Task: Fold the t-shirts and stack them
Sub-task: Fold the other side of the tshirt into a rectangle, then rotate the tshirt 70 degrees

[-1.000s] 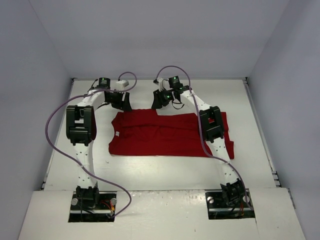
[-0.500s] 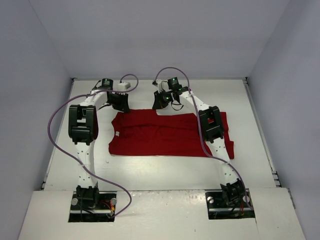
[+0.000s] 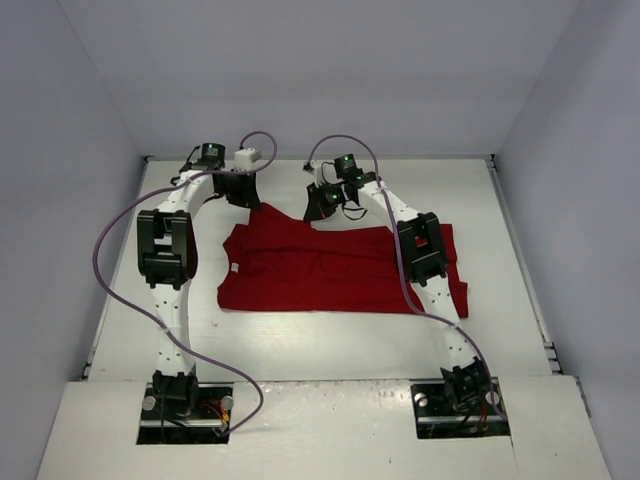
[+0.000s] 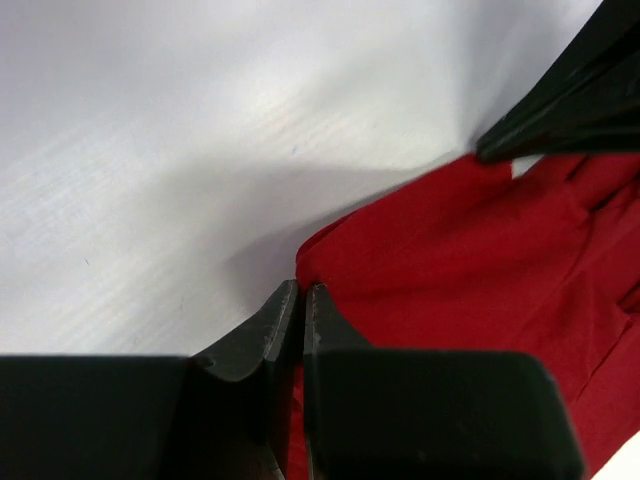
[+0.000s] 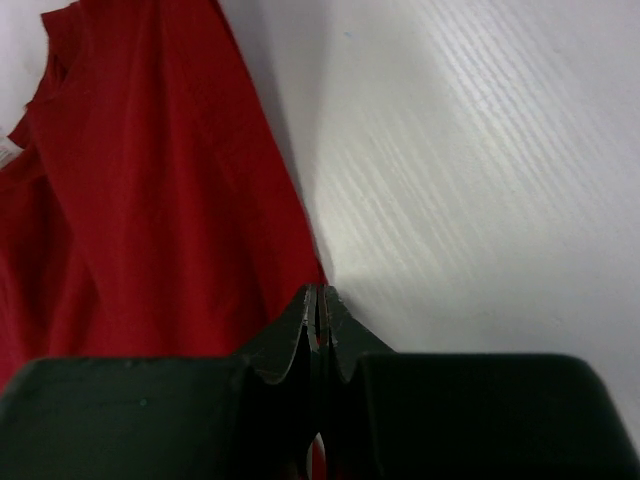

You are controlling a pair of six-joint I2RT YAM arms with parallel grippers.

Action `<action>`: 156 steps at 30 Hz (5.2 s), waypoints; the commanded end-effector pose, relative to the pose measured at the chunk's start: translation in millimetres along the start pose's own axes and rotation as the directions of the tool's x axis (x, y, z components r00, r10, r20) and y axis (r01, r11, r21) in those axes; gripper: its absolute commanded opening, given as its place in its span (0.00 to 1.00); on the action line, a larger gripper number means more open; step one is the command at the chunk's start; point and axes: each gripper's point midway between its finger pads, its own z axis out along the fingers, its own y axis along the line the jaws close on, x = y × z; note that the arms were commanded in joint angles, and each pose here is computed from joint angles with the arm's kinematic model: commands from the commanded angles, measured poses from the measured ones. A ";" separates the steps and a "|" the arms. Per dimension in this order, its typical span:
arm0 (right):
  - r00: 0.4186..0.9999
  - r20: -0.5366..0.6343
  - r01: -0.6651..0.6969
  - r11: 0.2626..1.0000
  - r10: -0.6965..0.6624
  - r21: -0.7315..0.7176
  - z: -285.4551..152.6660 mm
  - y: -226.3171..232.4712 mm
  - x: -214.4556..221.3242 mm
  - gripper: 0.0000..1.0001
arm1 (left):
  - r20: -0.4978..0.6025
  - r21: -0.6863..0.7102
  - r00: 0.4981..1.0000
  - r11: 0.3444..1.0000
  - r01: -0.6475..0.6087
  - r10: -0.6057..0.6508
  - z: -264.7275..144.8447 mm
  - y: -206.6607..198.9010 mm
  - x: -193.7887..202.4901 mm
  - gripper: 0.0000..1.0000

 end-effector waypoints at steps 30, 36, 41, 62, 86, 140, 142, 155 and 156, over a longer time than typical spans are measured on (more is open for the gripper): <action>0.992 -0.024 0.110 0.952 -0.122 -0.285 -82.4 155.3 36.2 0.00 | 0.079 0.295 0.792 0.744 -0.599 0.606 -88.6 -125.0 118.5 0.00; 0.991 -0.048 0.104 0.946 -0.125 -0.308 -81.3 164.1 49.1 0.28 | 0.017 0.361 0.665 0.615 -0.701 0.747 -91.4 -131.8 169.0 0.12; 0.983 -0.085 0.128 0.940 -0.163 -0.317 -90.5 182.3 66.2 0.63 | 0.034 0.367 0.608 0.557 -0.745 0.793 -104.3 -141.3 175.6 0.42; 0.958 -0.283 0.161 0.888 -0.036 0.431 -263.5 -48.9 125.0 0.09 | -0.203 -0.037 0.959 0.981 0.192 -0.195 -56.2 -107.0 126.4 0.19; 0.790 -0.611 0.159 0.948 0.046 0.277 -244.7 20.1 215.0 0.00 | -0.073 -0.535 0.987 0.841 0.083 -0.144 1.0 15.2 13.5 0.13; 0.628 -0.712 0.419 0.907 -0.314 -0.031 -224.8 91.9 267.4 0.00 | 0.370 -0.194 0.922 0.980 -0.047 0.117 -105.3 -91.8 -90.5 0.53; 0.617 -0.727 0.402 0.915 -0.301 -0.038 -224.3 94.4 276.0 0.00 | 0.354 -0.190 0.929 0.981 -0.042 0.109 -100.2 -89.9 -79.9 0.53; 0.506 -0.729 0.348 0.882 -0.462 -0.318 -215.9 188.9 299.4 0.00 | 0.323 -0.195 0.941 0.980 -0.038 0.101 -96.2 -79.1 -71.0 0.53; 0.504 -0.717 0.341 0.874 -0.481 -0.347 -217.4 196.2 292.8 0.00 | 0.326 -0.192 0.940 0.981 -0.041 0.103 -96.6 -80.0 -72.9 0.53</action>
